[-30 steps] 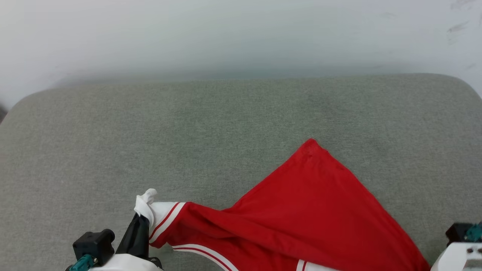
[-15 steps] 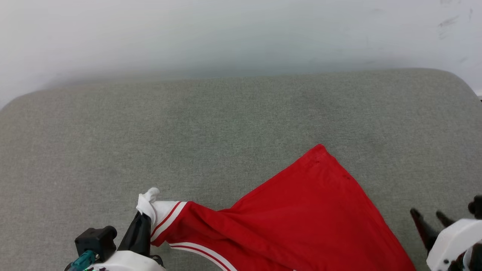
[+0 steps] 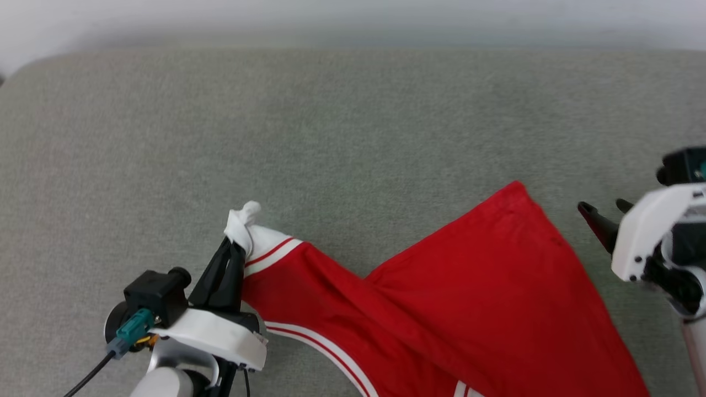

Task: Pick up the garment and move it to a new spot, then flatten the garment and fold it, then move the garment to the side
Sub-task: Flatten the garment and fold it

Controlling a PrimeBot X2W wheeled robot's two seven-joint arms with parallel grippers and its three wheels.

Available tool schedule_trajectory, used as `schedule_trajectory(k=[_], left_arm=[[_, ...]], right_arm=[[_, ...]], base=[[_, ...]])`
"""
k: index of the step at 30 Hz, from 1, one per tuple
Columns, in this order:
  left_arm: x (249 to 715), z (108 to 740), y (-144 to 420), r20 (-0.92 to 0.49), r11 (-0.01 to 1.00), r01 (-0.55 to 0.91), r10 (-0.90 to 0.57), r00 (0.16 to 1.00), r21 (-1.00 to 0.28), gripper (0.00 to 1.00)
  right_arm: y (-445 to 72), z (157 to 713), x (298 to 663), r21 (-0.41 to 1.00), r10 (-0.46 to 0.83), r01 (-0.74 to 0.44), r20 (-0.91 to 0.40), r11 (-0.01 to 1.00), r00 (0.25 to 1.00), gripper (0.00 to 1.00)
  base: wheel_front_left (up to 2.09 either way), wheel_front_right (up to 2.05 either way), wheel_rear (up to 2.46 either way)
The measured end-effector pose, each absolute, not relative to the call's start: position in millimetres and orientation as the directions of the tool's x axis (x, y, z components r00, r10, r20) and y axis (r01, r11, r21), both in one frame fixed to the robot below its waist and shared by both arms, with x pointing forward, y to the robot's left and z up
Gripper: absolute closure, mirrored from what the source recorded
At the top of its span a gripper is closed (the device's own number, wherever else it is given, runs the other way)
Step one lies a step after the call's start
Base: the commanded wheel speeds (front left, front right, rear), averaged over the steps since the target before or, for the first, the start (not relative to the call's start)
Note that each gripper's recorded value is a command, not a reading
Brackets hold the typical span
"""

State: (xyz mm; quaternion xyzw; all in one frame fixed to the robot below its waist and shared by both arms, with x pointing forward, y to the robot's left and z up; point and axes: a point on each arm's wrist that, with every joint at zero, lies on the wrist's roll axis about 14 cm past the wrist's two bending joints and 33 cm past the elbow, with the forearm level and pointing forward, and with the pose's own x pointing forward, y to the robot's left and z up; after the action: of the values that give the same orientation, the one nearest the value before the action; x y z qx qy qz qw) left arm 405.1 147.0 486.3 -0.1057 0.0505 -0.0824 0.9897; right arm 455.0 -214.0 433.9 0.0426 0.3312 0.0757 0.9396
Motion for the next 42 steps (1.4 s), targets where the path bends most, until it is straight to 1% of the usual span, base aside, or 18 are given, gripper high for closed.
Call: schedule_trajectory(k=[4, 5, 6, 10, 15, 16, 17, 21, 24, 27, 32, 37, 42], left_arm=[[417, 479, 152, -0.089, 0.968, 0.149, -0.169, 0.982, -0.201, 1.0], [422, 477, 155, -0.087, 0.969, 0.148, -0.168, 0.982, -0.196, 1.0], [424, 476, 155, -0.087, 0.97, 0.148, -0.168, 0.982, -0.195, 1.0], [429, 469, 158, -0.097, 0.971, 0.139, -0.16, 0.982, -0.195, 1.0], [428, 461, 160, -0.11, 0.972, 0.125, -0.149, 0.983, -0.2, 1.0], [428, 460, 160, -0.112, 0.972, 0.123, -0.148, 0.983, -0.2, 1.0], [428, 460, 161, -0.113, 0.972, 0.123, -0.148, 0.983, -0.201, 1.0], [426, 461, 161, -0.109, 0.971, 0.117, -0.142, 0.984, -0.209, 1.0], [426, 466, 161, -0.094, 0.971, 0.12, -0.142, 0.985, -0.205, 1.0], [430, 476, 164, -0.071, 0.971, 0.132, -0.148, 0.986, -0.198, 1.0], [458, 521, 167, 0.039, 0.968, 0.18, -0.175, 0.984, -0.177, 1.0], [497, 572, 166, 0.134, 0.963, 0.225, -0.206, 0.969, -0.149, 1.0], [543, 619, 165, 0.183, 0.963, 0.242, -0.218, 0.959, -0.121, 1.0]], right_arm=[[-186, 414, 473, 0.136, 0.23, -0.193, -0.73, 0.972, 0.644, 0.0], [-175, 402, 477, 0.137, 0.245, -0.223, -0.775, 0.965, 0.583, 0.0], [-169, 397, 479, 0.134, 0.25, -0.242, -0.793, 0.961, 0.556, 0.0], [-149, 378, 485, 0.141, 0.271, -0.292, -0.841, 0.946, 0.469, 0.0], [-140, 364, 483, 0.14, 0.264, -0.327, -0.89, 0.935, 0.373, 0.0], [-140, 364, 483, 0.136, 0.261, -0.333, -0.894, 0.933, 0.365, 0.56], [-140, 364, 483, 0.136, 0.26, -0.336, -0.897, 0.932, 0.358, 1.0], [-137, 365, 479, 0.141, 0.265, -0.346, -0.9, 0.928, 0.346, 1.0], [-138, 372, 480, 0.127, 0.263, -0.349, -0.887, 0.929, 0.379, 1.0], [-142, 384, 485, 0.098, 0.256, -0.349, -0.86, 0.932, 0.441, 1.0], [-156, 431, 510, 0.021, 0.226, -0.32, -0.752, 0.947, 0.619, 1.0], [-168, 483, 529, -0.026, 0.195, -0.269, -0.624, 0.963, 0.757, 1.0], [-185, 551, 555, -0.077, 0.15, -0.203, -0.439, 0.976, 0.886, 1.0]], base=[[0.0, 0.0, 0.0], [0.0, 0.0, 0.0], [0.0, 0.0, 0.0], [0.0, 0.0, 0.0], [0.0, 0.0, 0.0], [0.0, 0.0, 0.0], [0.0, 0.0, 0.0], [0.0, 0.0, 0.0], [0.0, 0.0, 0.0], [0.0, 0.0, 0.0], [0.0, 0.0, 0.0], [0.0, 0.0, 0.0], [0.0, 0.0, 0.0]])
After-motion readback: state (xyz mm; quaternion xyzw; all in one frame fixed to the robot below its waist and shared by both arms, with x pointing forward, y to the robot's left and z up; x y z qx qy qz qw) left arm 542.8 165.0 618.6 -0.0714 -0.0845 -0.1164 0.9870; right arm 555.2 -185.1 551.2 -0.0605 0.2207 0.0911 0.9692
